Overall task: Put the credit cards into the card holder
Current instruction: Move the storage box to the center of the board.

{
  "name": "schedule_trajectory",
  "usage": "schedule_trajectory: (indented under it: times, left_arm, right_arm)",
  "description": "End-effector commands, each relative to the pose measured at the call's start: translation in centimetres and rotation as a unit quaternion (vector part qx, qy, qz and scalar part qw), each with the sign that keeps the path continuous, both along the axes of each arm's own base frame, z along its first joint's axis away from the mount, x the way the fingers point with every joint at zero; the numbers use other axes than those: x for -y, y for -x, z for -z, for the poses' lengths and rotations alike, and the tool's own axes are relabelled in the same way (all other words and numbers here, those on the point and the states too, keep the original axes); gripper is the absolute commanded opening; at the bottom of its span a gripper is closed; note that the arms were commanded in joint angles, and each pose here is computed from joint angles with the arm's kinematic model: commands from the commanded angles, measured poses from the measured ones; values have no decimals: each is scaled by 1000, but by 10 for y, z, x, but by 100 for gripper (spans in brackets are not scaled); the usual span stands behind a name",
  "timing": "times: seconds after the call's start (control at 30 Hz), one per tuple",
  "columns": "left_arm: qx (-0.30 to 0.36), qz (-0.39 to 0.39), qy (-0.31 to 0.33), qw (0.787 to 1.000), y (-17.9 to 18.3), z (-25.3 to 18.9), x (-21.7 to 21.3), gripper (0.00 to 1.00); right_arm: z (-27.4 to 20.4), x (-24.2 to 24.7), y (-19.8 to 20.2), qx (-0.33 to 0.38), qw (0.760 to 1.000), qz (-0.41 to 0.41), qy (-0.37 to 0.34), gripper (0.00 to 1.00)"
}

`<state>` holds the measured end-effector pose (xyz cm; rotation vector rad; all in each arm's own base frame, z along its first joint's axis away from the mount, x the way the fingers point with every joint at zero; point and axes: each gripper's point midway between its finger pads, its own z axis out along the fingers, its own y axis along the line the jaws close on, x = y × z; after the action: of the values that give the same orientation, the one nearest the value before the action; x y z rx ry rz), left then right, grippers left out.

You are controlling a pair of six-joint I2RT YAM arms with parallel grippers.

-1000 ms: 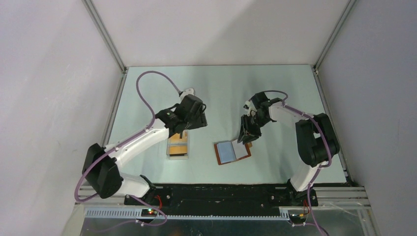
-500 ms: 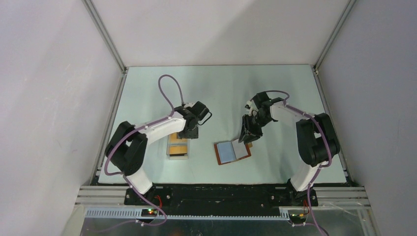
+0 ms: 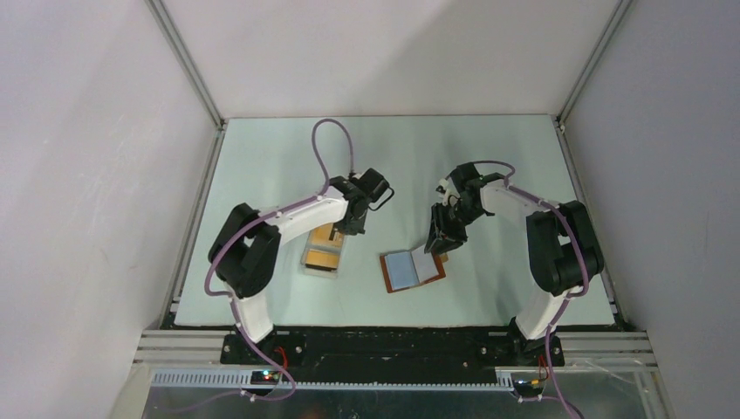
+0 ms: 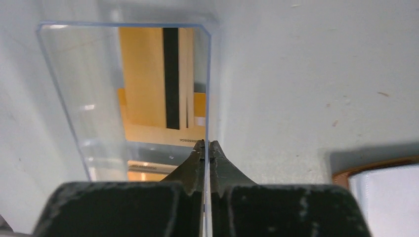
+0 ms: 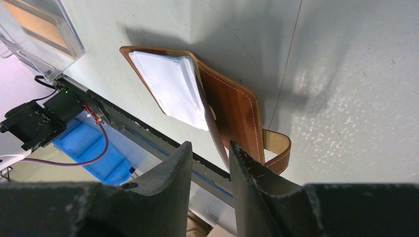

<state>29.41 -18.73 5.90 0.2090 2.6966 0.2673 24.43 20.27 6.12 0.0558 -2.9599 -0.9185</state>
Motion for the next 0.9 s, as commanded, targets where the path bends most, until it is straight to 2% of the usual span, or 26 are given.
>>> schedule_trajectory:
  times: [0.0,0.27,0.33,0.37,0.4,0.43,0.5,0.63,0.73,0.87]
  left_arm:
    - [9,78,0,997,-13,-9,28,0]
    - [11,187,-16,982,-11,-14,56,0]
    - [19,191,-9,981,-11,-20,59,7]
    - [28,188,2,982,-11,-26,61,17]
    - [34,185,10,982,-12,-30,62,22]
    - [50,180,30,982,-12,-41,66,31]
    - [78,167,67,980,-12,-59,72,40]
    - [132,133,156,970,-11,-96,81,53]
    - [135,79,228,961,-6,-105,80,57]
    - [128,-14,333,934,-3,-102,64,59]
  right_arm:
    - [-8,2,-3,11,1000,-3,-1,38]
    - [-8,6,-2,10,1000,-2,8,38]
    - [-7,7,-2,9,1000,0,11,38]
    - [-8,7,-2,10,1000,0,11,38]
    - [-9,7,-1,11,1000,-1,11,38]
    - [-9,7,-2,11,1000,1,10,38]
    - [-12,6,-2,15,1000,1,8,38]
    - [-20,3,-2,25,1000,4,0,38]
    - [-28,1,-3,34,999,5,-8,38]
    - [-37,-3,-5,47,999,2,-17,38]
